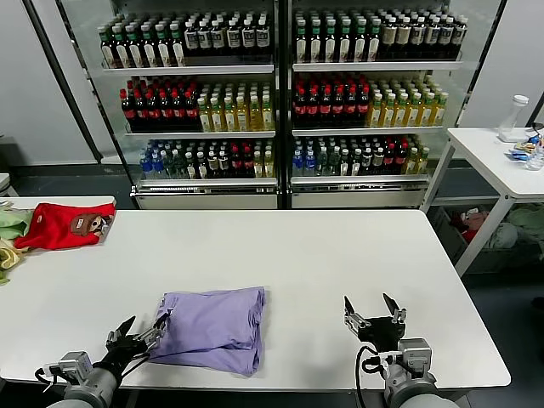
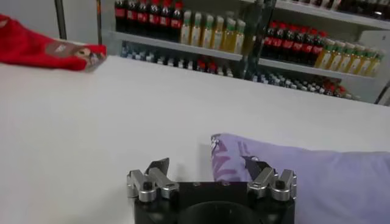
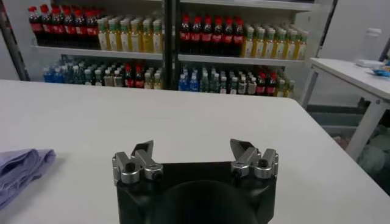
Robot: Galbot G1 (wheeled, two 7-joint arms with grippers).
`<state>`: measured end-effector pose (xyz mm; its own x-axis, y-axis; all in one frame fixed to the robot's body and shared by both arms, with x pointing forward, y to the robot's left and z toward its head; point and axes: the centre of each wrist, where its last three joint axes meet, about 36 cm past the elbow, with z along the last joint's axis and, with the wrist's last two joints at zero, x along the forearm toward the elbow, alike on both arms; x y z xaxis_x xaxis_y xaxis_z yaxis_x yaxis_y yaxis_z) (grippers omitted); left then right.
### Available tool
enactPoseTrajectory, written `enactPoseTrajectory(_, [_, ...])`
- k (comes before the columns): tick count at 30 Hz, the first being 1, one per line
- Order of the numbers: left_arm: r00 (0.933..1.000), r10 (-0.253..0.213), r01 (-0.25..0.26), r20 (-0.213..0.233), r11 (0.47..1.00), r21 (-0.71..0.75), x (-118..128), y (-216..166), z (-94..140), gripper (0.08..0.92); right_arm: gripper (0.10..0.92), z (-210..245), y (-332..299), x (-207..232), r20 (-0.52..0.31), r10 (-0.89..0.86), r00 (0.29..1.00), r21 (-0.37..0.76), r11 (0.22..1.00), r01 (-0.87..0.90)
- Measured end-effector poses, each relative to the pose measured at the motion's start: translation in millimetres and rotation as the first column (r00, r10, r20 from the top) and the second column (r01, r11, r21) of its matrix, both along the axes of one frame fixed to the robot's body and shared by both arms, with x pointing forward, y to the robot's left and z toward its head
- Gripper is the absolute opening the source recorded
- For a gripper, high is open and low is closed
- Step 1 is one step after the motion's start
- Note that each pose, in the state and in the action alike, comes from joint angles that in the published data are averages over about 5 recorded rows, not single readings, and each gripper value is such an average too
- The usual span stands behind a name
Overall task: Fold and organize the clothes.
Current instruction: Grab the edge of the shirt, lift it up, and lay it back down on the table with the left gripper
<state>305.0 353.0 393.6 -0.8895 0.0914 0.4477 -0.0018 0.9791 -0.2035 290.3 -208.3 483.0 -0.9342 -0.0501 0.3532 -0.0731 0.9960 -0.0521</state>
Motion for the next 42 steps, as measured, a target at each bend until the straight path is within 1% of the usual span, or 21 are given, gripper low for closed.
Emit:
enactPoseTrajectory(7, [0.9998, -0.014, 0.014, -0.014, 1.0, -0.017, 4, 4, -7, 0.82, 0.823, -1, 1, -1, -0.005, -0.004, 1.0, 0.005, 1.0, 0.004])
enactPoseTrajectory(10, [0.9996, -0.024, 0.024, -0.016, 0.999, -0.028, 4, 5, -9, 0.774, 0.823, -2, 1, -2, -0.009, -0.008, 1.0, 0.005, 1.0, 0.008])
enactPoseTrajectory(29, [0.9972, -0.065, 0.061, -0.036, 0.992, -0.108, 6, -8, -24, 0.231, 0.823, 1, 0, -8, -0.006, -0.015, 1.0, -0.006, 1.0, 0.015])
enactPoseTrajectory(31, [0.9974, -0.067, 0.063, -0.029, 0.991, -0.116, 6, -9, -24, 0.18, 0.823, 2, -1, -9, -0.005, -0.016, 1.0, -0.007, 1.0, 0.016])
enactPoseTrajectory(33, [0.9976, -0.066, 0.063, -0.02, 0.99, -0.126, 6, -9, -22, 0.15, 0.823, 3, -2, -10, -0.004, -0.017, 1.0, -0.009, 1.0, 0.017])
enactPoseTrajectory(36, [0.9981, -0.062, 0.062, 0.002, 0.987, -0.146, 6, -6, -14, 0.137, 0.823, 4, -4, -10, 0.0, -0.019, 1.0, -0.013, 1.0, 0.019])
enactPoseTrajectory(39, [0.9979, -0.044, 0.051, 0.047, 0.985, -0.165, 7, 5, 4, 0.137, 0.823, 6, -6, -10, 0.007, -0.022, 1.0, -0.017, 1.0, 0.022])
enactPoseTrajectory(42, [0.9953, -0.013, 0.029, 0.096, 0.984, -0.175, 8, 25, 29, 0.137, 0.823, 8, -7, -9, 0.014, -0.022, 1.0, -0.018, 1.0, 0.023])
